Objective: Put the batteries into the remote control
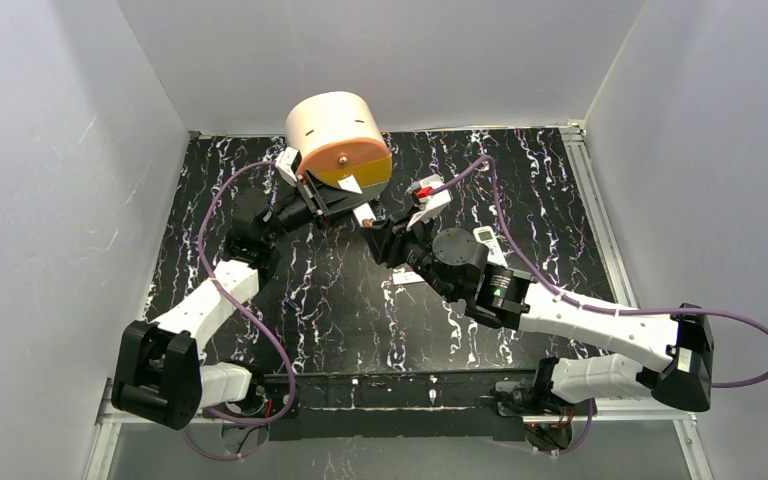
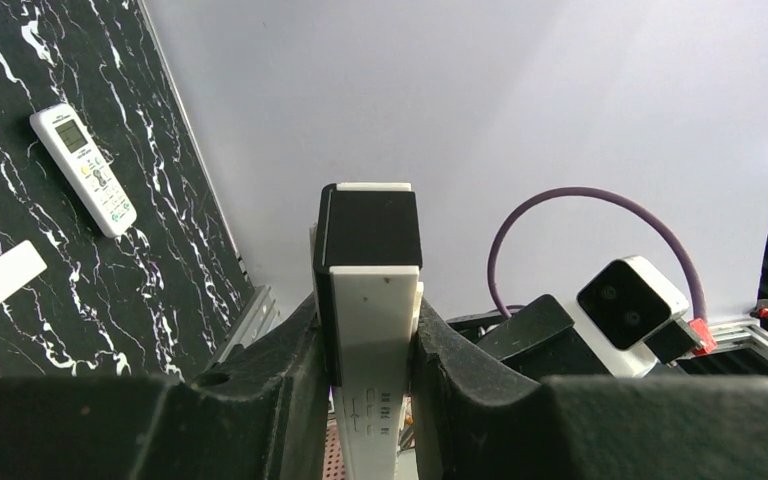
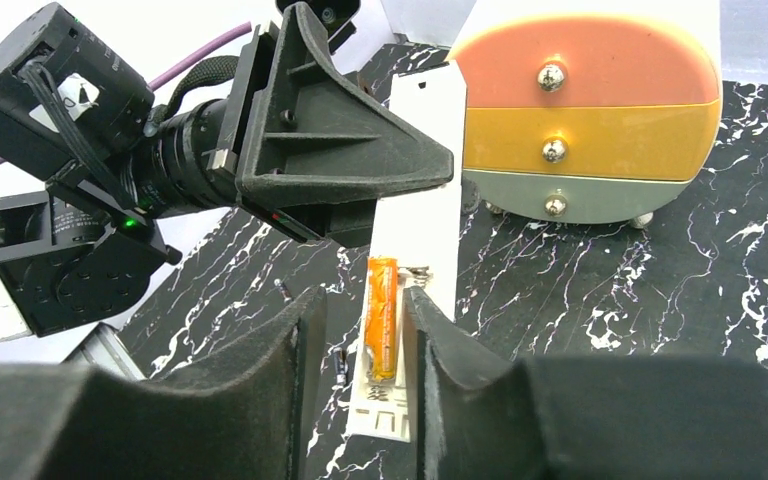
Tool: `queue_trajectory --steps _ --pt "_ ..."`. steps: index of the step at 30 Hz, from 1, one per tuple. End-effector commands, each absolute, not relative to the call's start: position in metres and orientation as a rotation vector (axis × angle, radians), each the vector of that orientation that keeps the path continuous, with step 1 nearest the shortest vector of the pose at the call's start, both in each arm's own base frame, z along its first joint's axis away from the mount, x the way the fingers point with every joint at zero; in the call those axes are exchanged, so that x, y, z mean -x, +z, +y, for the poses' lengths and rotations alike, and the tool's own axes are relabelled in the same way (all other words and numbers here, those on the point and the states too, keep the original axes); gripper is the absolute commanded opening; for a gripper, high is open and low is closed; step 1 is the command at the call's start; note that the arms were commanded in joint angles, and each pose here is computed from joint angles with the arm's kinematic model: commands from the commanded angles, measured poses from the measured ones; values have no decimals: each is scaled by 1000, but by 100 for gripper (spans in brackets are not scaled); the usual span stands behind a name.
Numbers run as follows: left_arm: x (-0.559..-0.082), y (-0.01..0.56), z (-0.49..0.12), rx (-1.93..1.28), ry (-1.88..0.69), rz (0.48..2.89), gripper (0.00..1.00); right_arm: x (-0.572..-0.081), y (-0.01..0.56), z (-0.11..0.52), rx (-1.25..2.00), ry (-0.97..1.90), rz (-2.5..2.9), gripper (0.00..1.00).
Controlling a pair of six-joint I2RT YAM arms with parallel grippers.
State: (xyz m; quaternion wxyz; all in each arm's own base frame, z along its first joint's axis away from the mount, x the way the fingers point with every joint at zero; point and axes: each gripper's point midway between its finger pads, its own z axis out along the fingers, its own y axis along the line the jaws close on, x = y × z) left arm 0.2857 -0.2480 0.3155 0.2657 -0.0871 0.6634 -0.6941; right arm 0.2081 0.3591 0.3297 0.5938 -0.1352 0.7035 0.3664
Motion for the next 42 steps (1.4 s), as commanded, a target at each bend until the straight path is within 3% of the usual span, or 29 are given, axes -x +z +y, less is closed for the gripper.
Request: queue_trajectory --steps 1,5,13,16,21,27,34,42 --pt "-282 327 -247 184 -1887 1747 0 -212 363 350 221 877 1572 46" --pt "-282 325 -247 180 -1880 1748 0 -209 385 345 176 938 1524 64" --pt "-283 325 -247 169 -1865 1740 0 -202 417 334 70 1067 1468 84" --pt "-283 329 -245 161 -1851 1719 0 -211 408 318 -82 1064 1499 98" --pt "-277 345 -243 112 -1837 1662 0 -225 380 286 -376 1109 1532 99" --pt "-276 348 -241 101 -1825 1644 0 -251 355 281 -562 1378 1576 99" --pt "-283 349 -241 104 -1800 1634 0 -245 343 324 -545 1751 1613 99" --pt "-291 344 -242 126 -1787 1642 0 -241 350 330 -537 1833 1585 99"
